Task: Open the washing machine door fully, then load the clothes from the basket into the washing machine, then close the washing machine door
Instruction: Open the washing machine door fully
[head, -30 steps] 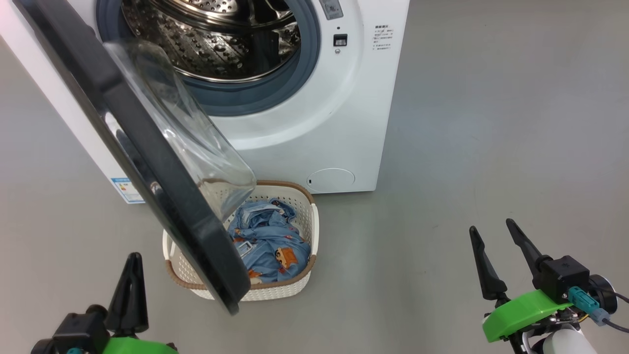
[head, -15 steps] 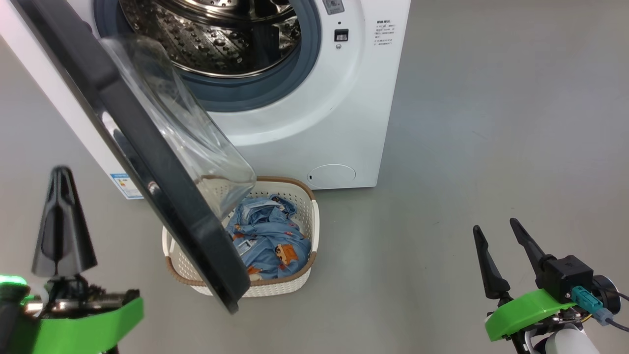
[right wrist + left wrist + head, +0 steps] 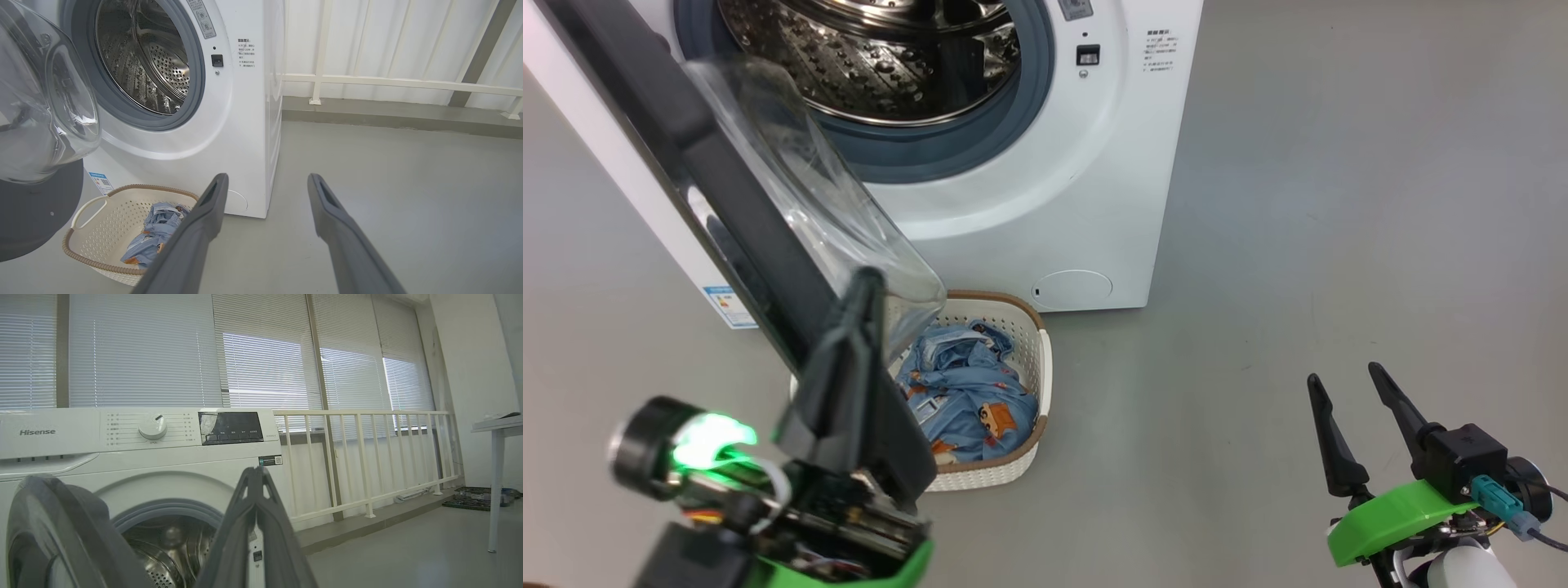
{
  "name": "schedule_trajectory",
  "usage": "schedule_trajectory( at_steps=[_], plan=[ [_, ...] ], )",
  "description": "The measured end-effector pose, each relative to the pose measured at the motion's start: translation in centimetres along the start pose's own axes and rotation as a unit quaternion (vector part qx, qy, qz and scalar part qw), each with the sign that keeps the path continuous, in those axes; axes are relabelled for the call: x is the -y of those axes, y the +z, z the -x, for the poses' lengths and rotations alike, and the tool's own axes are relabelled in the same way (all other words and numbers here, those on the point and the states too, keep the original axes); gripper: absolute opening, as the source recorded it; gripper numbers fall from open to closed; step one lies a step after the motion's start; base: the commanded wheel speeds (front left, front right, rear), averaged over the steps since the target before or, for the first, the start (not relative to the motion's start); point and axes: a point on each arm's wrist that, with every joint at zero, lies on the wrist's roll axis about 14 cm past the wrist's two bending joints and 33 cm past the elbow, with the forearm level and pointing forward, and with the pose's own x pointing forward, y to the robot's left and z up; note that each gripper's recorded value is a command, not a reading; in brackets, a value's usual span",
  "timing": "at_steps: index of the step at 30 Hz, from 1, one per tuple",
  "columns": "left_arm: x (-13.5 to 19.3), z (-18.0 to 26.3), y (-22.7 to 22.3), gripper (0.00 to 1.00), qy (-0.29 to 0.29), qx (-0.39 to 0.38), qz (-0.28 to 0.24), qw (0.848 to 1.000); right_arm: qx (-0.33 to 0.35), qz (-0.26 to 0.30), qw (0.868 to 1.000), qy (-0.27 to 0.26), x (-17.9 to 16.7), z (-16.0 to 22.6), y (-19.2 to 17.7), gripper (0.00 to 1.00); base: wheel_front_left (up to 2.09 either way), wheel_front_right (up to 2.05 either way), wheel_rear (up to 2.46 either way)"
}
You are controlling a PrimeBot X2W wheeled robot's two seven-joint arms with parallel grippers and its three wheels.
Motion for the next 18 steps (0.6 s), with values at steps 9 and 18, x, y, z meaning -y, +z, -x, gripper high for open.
schedule_trajectory(
  at_steps=[9,18],
  plan=[
    [5.2,1.0,-3.4,0.00,-0.069,-0.055,0.052,0.995,-0.001,0.001,1.000,-0.001,0.0,-0.1,-0.1,1.00,0.00,0.00,0.00],
    [6.8,3.2,-7.2,0.00,-0.084,-0.125,0.077,0.986,-0.003,-0.003,1.000,0.000,-0.2,-0.2,-0.3,1.00,0.00,0.00,0.00]
  ],
)
